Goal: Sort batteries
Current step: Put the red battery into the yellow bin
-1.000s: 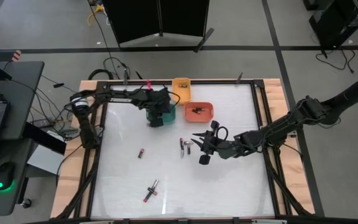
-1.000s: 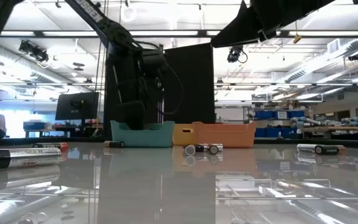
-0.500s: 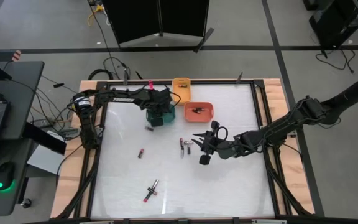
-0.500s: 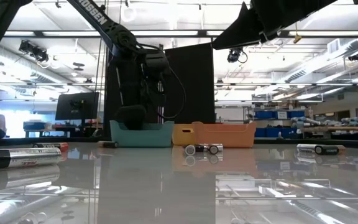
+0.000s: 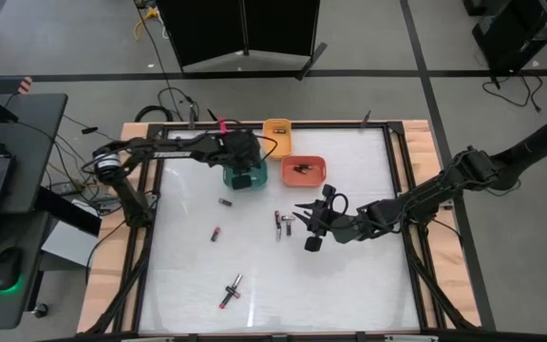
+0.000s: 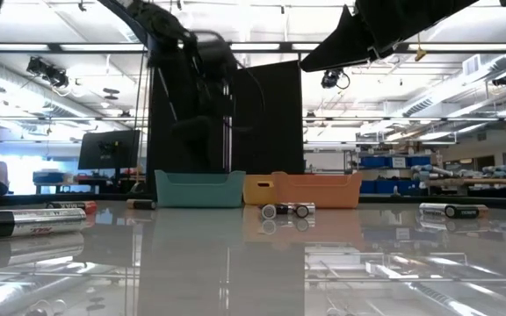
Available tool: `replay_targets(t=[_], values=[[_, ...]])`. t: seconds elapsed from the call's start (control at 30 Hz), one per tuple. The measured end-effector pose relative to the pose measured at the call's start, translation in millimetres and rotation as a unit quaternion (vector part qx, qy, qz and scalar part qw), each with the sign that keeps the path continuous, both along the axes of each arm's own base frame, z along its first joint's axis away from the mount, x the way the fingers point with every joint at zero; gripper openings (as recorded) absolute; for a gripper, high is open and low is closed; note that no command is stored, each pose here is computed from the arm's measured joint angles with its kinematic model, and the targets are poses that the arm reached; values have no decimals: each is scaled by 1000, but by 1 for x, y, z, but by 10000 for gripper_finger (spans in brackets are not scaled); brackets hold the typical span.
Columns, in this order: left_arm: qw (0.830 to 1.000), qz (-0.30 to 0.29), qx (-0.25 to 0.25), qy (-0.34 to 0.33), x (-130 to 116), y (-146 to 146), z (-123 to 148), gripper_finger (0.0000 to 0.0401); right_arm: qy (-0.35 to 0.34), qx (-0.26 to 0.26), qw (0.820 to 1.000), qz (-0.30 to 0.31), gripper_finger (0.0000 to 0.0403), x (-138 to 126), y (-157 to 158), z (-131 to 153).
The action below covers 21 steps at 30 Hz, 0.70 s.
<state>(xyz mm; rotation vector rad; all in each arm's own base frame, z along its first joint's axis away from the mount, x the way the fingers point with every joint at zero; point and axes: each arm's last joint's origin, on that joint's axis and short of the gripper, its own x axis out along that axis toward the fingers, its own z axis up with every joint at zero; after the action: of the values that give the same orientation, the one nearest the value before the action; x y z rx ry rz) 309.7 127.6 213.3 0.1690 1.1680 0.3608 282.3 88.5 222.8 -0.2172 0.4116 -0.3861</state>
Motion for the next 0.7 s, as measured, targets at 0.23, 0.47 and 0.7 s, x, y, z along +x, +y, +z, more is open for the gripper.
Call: replay_targets(t=[0.23, 0.47, 0.7], values=[[999, -11, -2, -35, -16, -28, 35, 77, 8, 7, 1000, 4, 106, -1, 0, -2], [997, -8, -68, -40, -43, -97, 36, 11, 22, 18, 1000, -3, 95, -5, -1, -10], [975, 115, -174, -75, -66, -157, 17, 23, 28, 31, 999, -12, 89, -9, -3, -19]])
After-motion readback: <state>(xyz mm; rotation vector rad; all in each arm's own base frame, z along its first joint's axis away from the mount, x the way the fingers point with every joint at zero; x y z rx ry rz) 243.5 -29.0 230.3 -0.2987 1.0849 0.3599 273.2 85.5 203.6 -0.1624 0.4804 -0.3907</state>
